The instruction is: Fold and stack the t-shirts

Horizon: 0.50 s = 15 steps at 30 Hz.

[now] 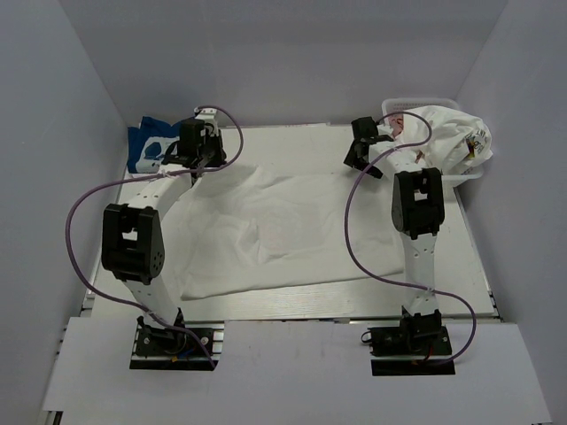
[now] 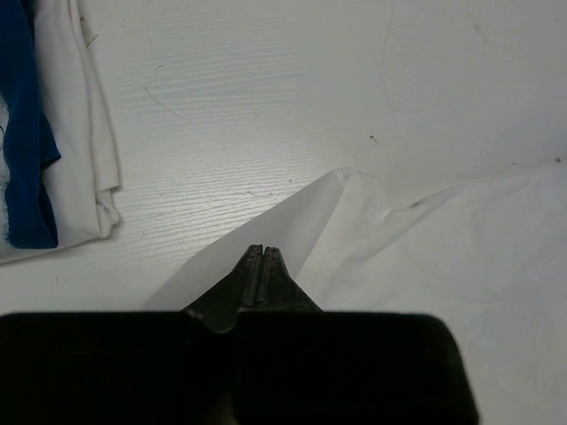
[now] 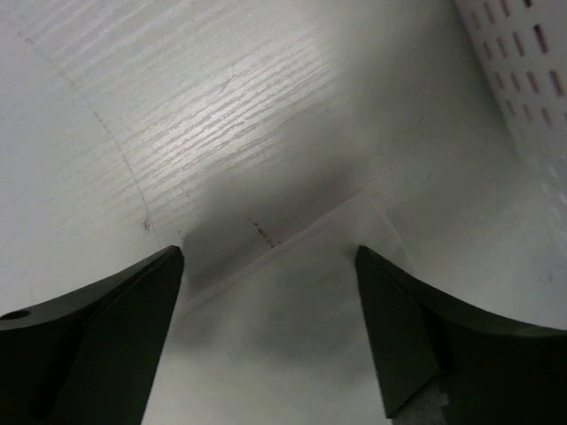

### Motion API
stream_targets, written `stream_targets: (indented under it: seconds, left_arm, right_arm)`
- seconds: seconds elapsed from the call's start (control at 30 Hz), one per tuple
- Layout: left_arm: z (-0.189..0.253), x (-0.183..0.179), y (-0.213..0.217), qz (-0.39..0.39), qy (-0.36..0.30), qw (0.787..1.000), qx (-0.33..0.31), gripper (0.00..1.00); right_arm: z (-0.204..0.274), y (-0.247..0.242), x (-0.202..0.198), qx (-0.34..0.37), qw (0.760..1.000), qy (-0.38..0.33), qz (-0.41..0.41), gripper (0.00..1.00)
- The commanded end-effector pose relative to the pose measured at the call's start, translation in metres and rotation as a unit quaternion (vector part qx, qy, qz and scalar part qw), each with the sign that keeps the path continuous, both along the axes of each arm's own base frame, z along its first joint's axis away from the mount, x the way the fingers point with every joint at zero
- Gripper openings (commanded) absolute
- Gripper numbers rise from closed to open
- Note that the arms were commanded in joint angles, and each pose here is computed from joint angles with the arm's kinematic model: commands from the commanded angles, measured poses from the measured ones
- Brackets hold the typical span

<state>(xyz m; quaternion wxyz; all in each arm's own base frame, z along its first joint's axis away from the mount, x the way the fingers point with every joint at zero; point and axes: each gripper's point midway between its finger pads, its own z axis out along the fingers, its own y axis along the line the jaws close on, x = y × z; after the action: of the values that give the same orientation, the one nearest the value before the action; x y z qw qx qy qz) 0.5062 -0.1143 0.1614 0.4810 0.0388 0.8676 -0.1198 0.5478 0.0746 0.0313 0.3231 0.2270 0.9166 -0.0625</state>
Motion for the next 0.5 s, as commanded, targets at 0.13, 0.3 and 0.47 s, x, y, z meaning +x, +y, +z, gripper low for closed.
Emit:
stream_targets:
  seconds: [0.13, 0.3, 0.47]
  left_arm:
    - [0.034, -0.029, -0.011, -0.031, -0.026, 0.999, -0.035, 0.00]
    - [0.042, -0.037, -0.013, -0.037, -0.030, 0.998, -0.045, 0.00]
    - [0.042, -0.048, -0.010, -0.028, -0.026, 0.998, -0.050, 0.00]
  right_arm:
    - [-0.003, -0.010, 0.001, -0.015, 0.999, -0.015, -0.033, 0.52]
    - [0.005, -0.011, 0.001, -0.018, 0.999, -0.029, -0.024, 0.22]
    - [0.021, -0.007, 0.006, -0.019, 0.999, -0.043, -0.003, 0.00]
